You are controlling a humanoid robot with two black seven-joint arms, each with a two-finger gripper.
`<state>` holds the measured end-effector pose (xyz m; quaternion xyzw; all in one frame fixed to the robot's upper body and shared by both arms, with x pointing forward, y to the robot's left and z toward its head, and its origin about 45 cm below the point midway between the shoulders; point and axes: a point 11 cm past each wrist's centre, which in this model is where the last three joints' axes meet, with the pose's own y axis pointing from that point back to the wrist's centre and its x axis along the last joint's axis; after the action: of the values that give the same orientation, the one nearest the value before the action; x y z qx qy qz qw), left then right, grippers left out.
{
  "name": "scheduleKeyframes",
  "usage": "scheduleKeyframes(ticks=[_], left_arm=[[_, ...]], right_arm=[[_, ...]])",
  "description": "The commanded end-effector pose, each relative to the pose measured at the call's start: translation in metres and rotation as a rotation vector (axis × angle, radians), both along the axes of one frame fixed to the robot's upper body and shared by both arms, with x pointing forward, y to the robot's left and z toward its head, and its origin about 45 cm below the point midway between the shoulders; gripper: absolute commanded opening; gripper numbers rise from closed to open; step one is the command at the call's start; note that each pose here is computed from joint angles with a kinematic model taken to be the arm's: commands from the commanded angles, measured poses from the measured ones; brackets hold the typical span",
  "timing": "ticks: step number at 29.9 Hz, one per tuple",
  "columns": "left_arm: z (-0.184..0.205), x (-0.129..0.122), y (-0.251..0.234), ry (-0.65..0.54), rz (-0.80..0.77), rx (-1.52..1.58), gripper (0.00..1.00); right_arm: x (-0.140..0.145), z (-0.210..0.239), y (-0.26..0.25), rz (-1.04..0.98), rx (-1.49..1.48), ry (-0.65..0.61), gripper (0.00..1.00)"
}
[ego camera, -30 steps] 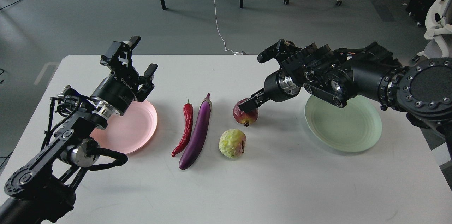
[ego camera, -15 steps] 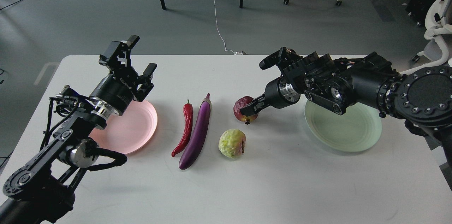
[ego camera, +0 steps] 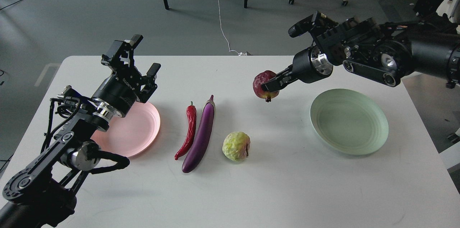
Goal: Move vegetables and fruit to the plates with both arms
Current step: 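Carry the apple onto the green plate and release it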
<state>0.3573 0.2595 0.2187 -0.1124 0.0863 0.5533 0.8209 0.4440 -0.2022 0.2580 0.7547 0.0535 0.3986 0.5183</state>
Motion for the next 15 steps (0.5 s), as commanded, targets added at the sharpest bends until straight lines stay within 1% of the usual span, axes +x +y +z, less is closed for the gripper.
scheduleKeyframes(ticks=[1,4,9,13,15], left_arm=[[-0.001,-0.001,-0.002,0.003,-0.003,0.001,0.98],[-0.002,-0.001,-0.004,0.006,-0.008,0.001,0.98],[-0.003,-0.002,-0.007,0.009,-0.013,-0.001,0.98],[-0.001,-0.002,-0.007,0.002,-0.017,0.003,0.98],[0.0,-0.003,-0.007,0.0,-0.019,0.004,0.98]], right_arm=[[-0.007,0.004,-0.065,-0.041,-0.095,-0.019,0.32],[-0.013,-0.006,-0.106,-0.079,-0.148,-0.028,0.32],[-0.019,-0.027,-0.145,-0.115,-0.193,-0.056,0.33],[-0.02,-0.04,-0.164,-0.133,-0.232,-0.063,0.34],[-0.024,-0.048,-0.167,-0.136,-0.235,-0.055,0.37]])
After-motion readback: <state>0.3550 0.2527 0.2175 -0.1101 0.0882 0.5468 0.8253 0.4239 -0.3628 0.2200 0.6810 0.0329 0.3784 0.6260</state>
